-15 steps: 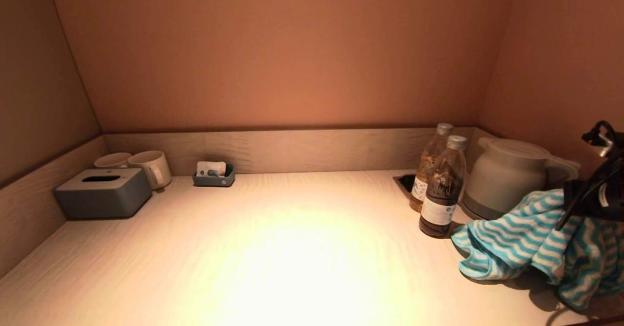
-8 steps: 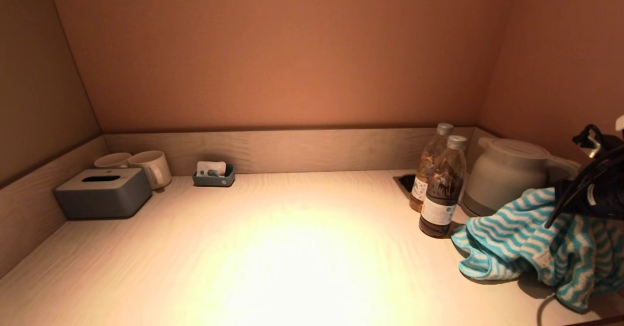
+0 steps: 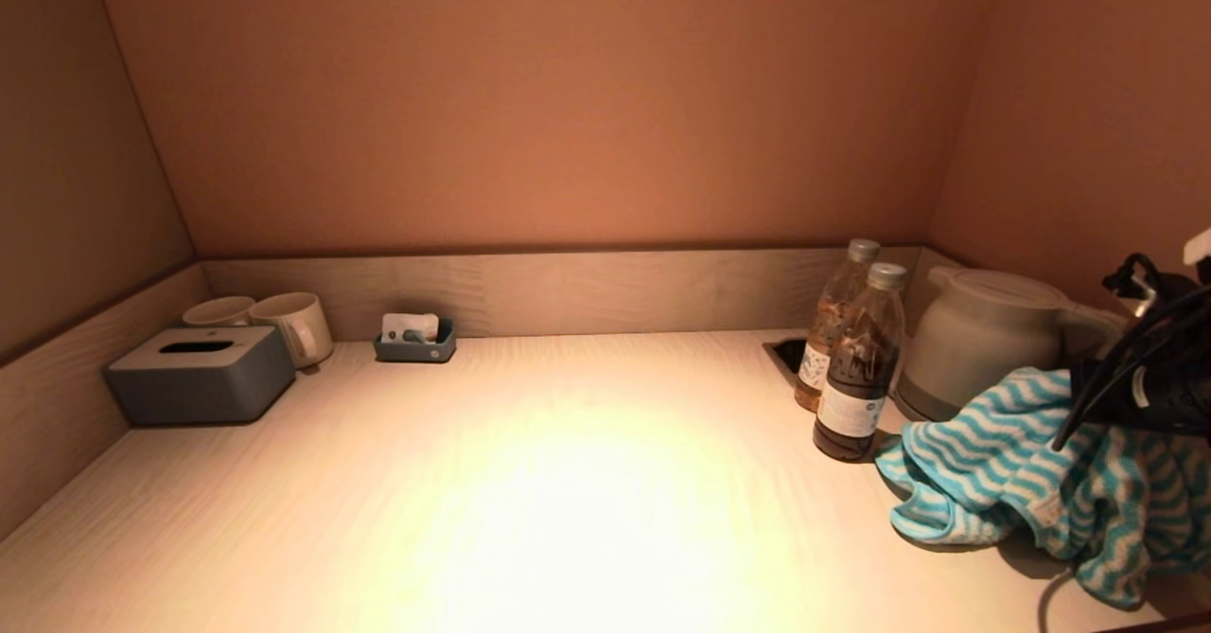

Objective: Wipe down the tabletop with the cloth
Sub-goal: Place the tablecloth

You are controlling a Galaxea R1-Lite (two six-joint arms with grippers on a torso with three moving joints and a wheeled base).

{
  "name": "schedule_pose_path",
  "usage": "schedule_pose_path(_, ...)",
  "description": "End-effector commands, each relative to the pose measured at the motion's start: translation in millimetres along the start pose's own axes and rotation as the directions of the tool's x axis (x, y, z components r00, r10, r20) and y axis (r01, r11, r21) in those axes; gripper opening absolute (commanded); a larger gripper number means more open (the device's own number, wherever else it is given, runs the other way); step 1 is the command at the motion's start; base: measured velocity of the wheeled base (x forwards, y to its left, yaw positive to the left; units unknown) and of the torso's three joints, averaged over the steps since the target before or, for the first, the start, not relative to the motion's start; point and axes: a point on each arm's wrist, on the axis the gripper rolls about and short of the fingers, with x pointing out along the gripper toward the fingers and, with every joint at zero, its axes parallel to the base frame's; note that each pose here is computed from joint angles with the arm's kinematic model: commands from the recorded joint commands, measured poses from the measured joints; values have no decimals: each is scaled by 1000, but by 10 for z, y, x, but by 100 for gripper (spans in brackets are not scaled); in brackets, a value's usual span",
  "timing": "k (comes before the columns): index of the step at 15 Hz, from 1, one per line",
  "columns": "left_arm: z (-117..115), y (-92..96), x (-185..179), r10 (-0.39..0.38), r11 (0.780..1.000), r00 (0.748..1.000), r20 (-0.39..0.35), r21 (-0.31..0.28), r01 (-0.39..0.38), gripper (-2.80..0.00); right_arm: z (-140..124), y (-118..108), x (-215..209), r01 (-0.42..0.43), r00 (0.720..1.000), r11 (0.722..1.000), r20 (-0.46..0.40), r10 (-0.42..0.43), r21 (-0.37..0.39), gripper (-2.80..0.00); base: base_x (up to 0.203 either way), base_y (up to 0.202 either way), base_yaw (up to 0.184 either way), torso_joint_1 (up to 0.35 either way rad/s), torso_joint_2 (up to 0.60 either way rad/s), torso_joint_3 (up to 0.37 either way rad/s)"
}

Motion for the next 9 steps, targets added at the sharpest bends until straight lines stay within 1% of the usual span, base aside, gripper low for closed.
schedule_pose_path(1,1,0,0,0,1000,1000,1,-1,0,-280,-12,-2,32,-2,1000,1000,-12,2,0,-280,0,0,0,0,0,0)
schedule_pose_path(3,1,0,0,0,1000,1000,1,-1,0,-280,-13,-3,47,-2,1000,1000,-14,2,1,-280,0,0,0,0,0,0)
schedule_pose_path(4,1,0,0,0,1000,1000,1,-1,0,-280,-12,-3,42,-2,1000,1000,-14,2,1,-75,0,0,0,0,0,0)
schedule_pose_path(5,1,0,0,0,1000,1000,1,-1,0,-280,-9,-3,39,-2,1000,1000,-13,2,0,0,0,0,0,0,0,0)
schedule_pose_path(9,1,0,0,0,1000,1000,1,-1,0,-280,-9,0,11,-2,1000,1000,-8,2,-14,0,0,0,0,0,0,0)
